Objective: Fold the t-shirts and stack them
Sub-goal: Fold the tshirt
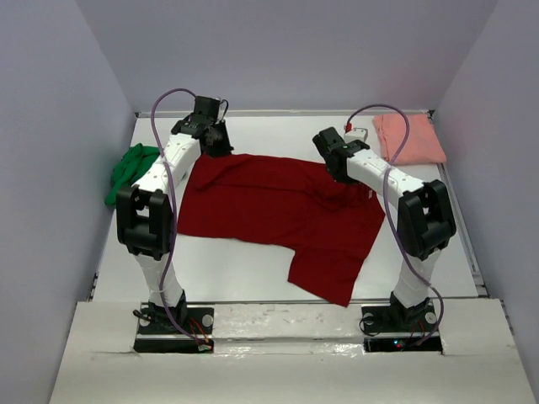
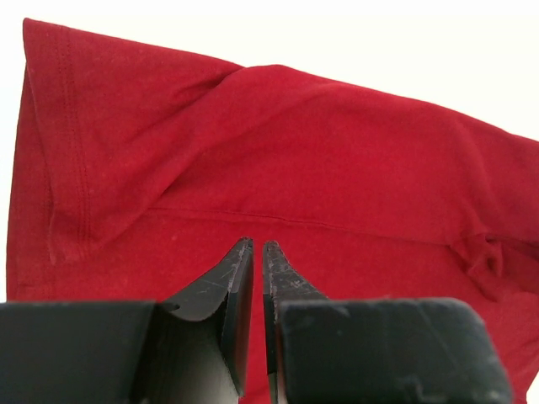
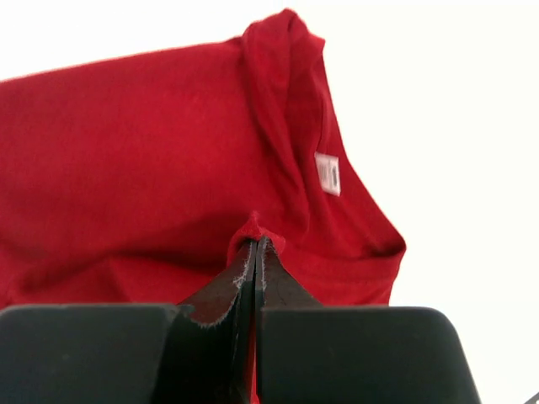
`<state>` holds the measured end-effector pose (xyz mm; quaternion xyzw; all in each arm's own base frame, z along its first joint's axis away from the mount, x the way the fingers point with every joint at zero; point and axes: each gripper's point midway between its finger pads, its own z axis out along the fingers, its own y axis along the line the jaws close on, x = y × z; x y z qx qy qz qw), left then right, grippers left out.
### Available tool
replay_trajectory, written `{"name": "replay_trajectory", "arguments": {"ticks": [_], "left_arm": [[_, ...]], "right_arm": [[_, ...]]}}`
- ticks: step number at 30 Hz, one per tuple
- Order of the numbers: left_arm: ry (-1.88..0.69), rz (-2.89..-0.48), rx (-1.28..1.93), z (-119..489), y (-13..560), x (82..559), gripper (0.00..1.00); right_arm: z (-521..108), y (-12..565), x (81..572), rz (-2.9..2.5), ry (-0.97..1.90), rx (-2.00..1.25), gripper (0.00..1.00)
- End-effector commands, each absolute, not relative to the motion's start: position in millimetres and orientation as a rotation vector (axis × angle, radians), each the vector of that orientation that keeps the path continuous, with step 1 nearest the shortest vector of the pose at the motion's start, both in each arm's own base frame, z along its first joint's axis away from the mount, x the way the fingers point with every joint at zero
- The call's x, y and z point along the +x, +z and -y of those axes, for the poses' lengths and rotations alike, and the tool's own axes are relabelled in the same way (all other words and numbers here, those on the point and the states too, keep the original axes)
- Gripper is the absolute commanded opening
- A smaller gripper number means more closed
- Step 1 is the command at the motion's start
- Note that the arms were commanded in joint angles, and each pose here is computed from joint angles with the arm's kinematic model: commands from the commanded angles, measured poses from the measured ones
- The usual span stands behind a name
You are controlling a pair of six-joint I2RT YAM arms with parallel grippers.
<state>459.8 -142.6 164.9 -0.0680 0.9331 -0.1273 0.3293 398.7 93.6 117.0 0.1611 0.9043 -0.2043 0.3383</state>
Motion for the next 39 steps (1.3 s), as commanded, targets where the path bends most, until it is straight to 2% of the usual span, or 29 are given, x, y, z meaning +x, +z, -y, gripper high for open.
{"name": "replay_trajectory", "arguments": {"ticks": [1,14,15,16,17,18,20,22,24,26,27,31,39], "left_arm": [[-0.354,-2.399,-0.129,146.0,184.8,454.4,0.2],[-0.332,-2.429,-0.132,146.2,171.0,454.9,0.2],[-0.328,-2.434,-0.135,145.3,168.2,455.6,0.2],[-0.321,-2.448,-0.137,145.2,162.0,456.0,0.2],[-0.314,-2.459,-0.141,144.6,157.8,455.6,0.2],[-0.307,-2.474,-0.143,144.9,151.3,455.7,0.2],[-0.297,-2.485,-0.15,143.4,145.8,455.9,0.2],[-0.296,-2.496,-0.153,144.3,139.4,456.0,0.2],[-0.289,-2.507,-0.159,144.2,132.8,457.1,0.2],[-0.288,-2.518,-0.159,144.9,129.0,455.9,0.2],[-0.29,-2.517,-0.16,144.8,128.9,457.1,0.2],[-0.287,-2.506,-0.164,145.4,133.5,458.1,0.2],[-0.285,-2.483,-0.169,145.1,148.2,458.1,0.2]], "right_arm": [[-74.7,132.5,424.2,-2.308,-0.566,0.455,0.0],[-72.5,106.9,488.8,-2.398,-0.501,0.357,0.0],[-73.5,108.6,490.7,-2.396,-0.496,0.353,0.03],[-79.8,108.5,492.2,-2.411,-0.451,0.341,0.11],[-81.2,109.3,491.4,-2.413,-0.438,0.341,0.24],[-82.5,117.0,491.0,-2.4,-0.414,0.344,0.33],[-78.6,120.6,483.0,-2.391,-0.417,0.35,0.46],[-80.6,141.4,475.0,-2.348,-0.398,0.332,0.54],[-90.5,137.1,458.8,-2.386,-0.356,0.282,0.6],[-101.2,150.7,446.0,-2.382,-0.275,0.255,0.6],[-104.2,138.0,436.0,-2.413,-0.24,0.225,0.6],[-145.9,129.5,401.7,-2.465,0.017,0.104,0.53],[-166.4,84.5,373.5,-2.578,0.043,0.041,0.49]]}}
